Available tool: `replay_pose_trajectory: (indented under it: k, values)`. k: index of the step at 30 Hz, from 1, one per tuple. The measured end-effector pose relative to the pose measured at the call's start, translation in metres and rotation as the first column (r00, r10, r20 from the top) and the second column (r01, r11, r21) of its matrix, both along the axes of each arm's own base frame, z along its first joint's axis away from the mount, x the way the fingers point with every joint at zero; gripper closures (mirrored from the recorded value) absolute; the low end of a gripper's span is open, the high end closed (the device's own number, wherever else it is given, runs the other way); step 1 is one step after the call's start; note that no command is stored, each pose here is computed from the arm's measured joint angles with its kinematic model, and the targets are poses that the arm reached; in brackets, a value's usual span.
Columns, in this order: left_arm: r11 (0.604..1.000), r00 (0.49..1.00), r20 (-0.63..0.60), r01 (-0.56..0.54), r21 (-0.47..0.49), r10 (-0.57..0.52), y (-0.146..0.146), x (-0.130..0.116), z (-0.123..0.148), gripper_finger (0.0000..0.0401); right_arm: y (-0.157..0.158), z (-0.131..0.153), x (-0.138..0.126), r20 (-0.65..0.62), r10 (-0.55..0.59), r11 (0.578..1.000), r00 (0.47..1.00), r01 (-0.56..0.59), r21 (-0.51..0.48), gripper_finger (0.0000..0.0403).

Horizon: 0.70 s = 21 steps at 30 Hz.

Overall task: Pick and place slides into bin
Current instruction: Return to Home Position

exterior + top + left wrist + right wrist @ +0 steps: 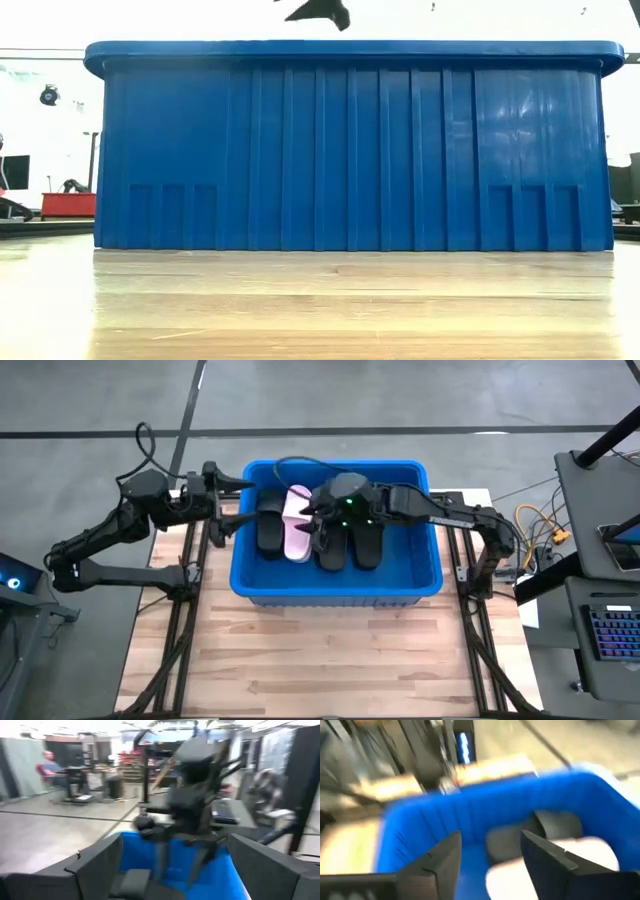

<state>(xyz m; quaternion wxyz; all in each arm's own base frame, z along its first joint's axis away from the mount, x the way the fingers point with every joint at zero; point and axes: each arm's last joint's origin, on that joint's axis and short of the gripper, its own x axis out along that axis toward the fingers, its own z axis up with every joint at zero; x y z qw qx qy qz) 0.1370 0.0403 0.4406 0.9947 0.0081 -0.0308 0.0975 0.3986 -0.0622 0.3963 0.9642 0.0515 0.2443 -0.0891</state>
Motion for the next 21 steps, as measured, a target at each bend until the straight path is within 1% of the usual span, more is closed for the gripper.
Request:
replay_pose_trajectory:
  k: [3,4,7,9,13,15,18,21]
  values:
    - [0.996,0.997,0.010,-0.079,0.031,0.078,0.002,0.000,0.001,0.0056,0.018,0.009,0.001,0.111,0.035,0.999,0.993,-0.034,-0.007,0.0237]
    - [0.995,0.995,0.019,-0.097,0.034,0.096,0.003,0.001,0.002,0.0056,0.024,0.009,0.000,0.122,0.051,0.999,0.991,-0.049,-0.015,0.0248]
    - [0.993,0.993,0.043,-0.110,0.046,0.108,0.005,0.004,0.005,0.0056,0.039,0.004,-0.010,0.076,0.115,0.992,0.990,-0.111,-0.062,0.0285]
    - [0.990,0.991,0.045,-0.129,0.064,0.127,0.007,0.009,0.005,0.0056,0.042,0.001,-0.028,-0.001,0.129,0.990,0.992,-0.129,-0.064,0.0313]
    - [0.987,0.989,0.038,-0.147,0.059,0.145,0.012,0.025,0.002,0.0057,0.042,0.000,-0.068,-0.006,0.111,0.993,0.994,-0.111,-0.046,0.0366]
    - [0.986,0.987,0.034,-0.157,0.054,0.156,0.015,0.034,-0.001,0.0057,0.043,-0.001,-0.091,0.031,0.108,0.993,0.994,-0.106,-0.052,0.0386]
    - [0.985,0.986,0.052,-0.162,0.056,0.159,0.020,0.048,-0.002,0.0057,0.047,-0.001,-0.132,0.132,0.108,0.994,0.985,-0.102,-0.050,0.0393]
    - [0.985,0.985,0.077,-0.161,0.058,0.157,0.024,0.060,-0.003,0.0057,0.049,-0.006,-0.175,0.254,0.097,0.995,0.962,-0.085,-0.060,0.0394]
